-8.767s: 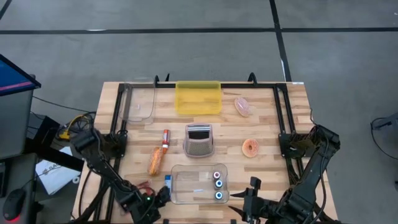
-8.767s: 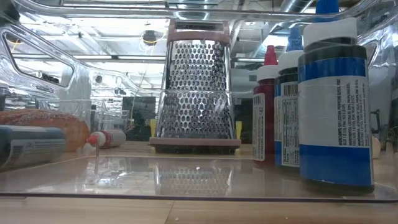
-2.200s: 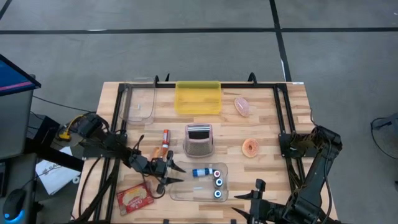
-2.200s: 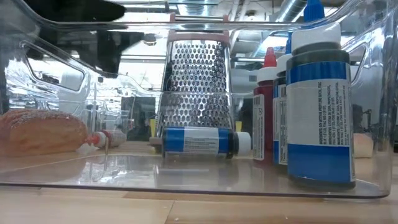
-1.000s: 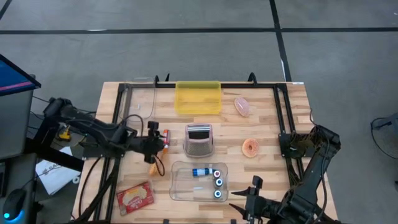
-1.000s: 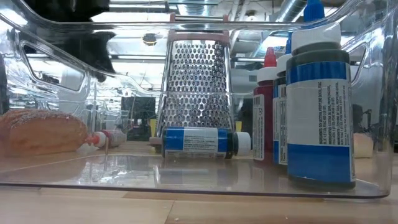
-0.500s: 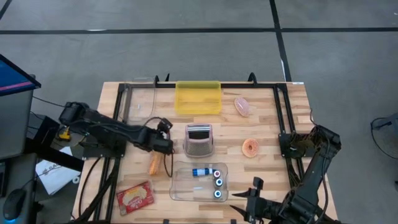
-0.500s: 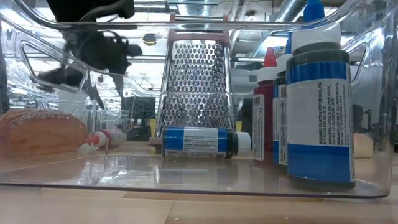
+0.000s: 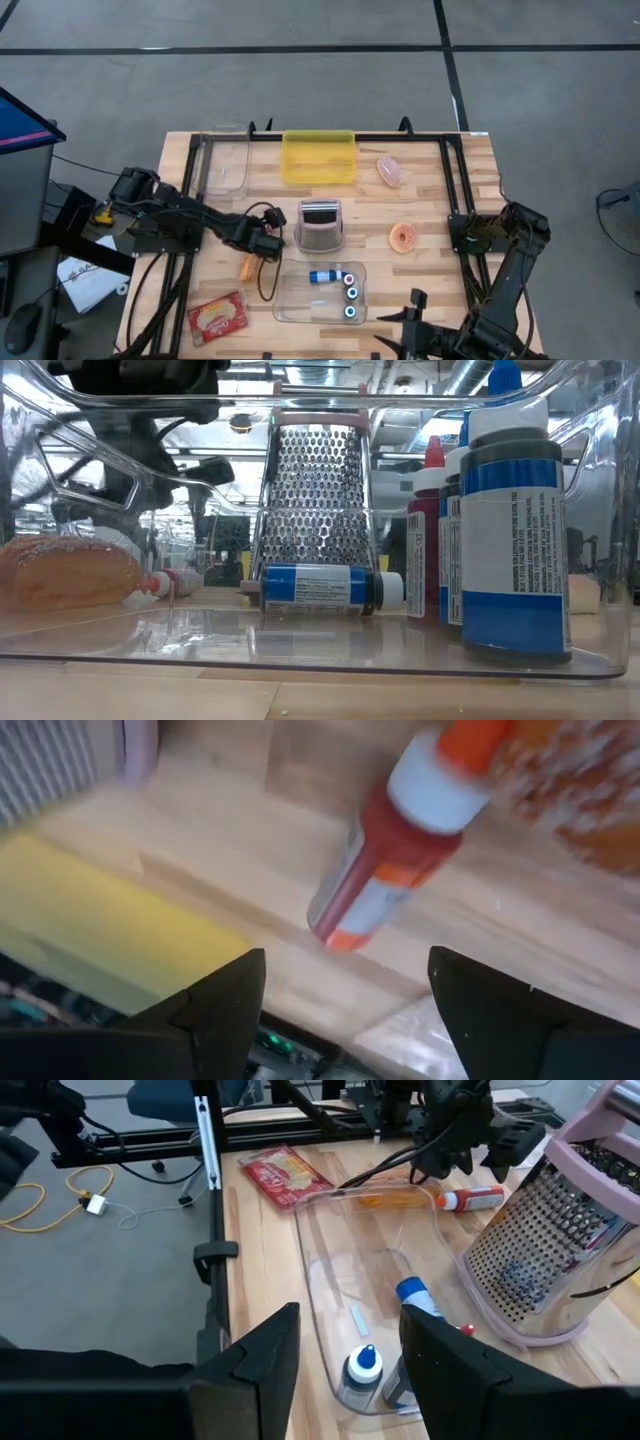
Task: Pick & Place Food Item
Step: Put the orange food coloring bottle into the bottom transparent bin
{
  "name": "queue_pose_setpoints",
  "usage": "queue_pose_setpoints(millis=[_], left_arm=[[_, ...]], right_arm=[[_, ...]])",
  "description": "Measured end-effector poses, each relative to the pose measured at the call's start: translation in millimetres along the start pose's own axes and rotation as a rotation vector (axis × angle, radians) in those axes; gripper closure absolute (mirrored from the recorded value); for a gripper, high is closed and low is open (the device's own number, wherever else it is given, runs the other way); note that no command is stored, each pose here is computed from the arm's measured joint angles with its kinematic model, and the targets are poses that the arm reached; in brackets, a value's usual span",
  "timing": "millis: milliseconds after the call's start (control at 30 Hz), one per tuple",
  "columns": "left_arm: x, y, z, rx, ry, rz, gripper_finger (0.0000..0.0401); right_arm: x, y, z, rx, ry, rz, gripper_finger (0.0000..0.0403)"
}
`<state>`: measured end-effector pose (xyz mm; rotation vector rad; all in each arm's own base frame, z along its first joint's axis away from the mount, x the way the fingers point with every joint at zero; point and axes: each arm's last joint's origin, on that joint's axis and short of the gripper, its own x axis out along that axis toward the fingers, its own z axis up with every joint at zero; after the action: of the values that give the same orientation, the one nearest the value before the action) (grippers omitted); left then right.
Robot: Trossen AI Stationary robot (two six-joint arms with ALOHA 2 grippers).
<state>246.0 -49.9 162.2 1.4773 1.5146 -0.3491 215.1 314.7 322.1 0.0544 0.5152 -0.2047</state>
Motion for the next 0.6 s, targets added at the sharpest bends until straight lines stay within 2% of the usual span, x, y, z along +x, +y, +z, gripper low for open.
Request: queue_pose_setpoints(millis=[133, 267, 600], left_arm=[[0.5, 1.1, 3.0, 0.012, -0.088, -0.036, 0.0125], [2.3, 3.4, 2.8, 0.023, -0.118, -0.044, 0.0126], [21.3, -3.3, -6.6, 0.029, -0.182, -0.162, 0.0127]], right_arm=[[-2.1, 2.2, -0.4, 0.011, -0.006, 0.014, 0.0239], [-4.3, 3.7, -1.3, 0.014, -0.010, 0.022, 0.0239], [-3.8, 3.3, -1.0, 0.008, -0.010, 0.020, 0.0239]])
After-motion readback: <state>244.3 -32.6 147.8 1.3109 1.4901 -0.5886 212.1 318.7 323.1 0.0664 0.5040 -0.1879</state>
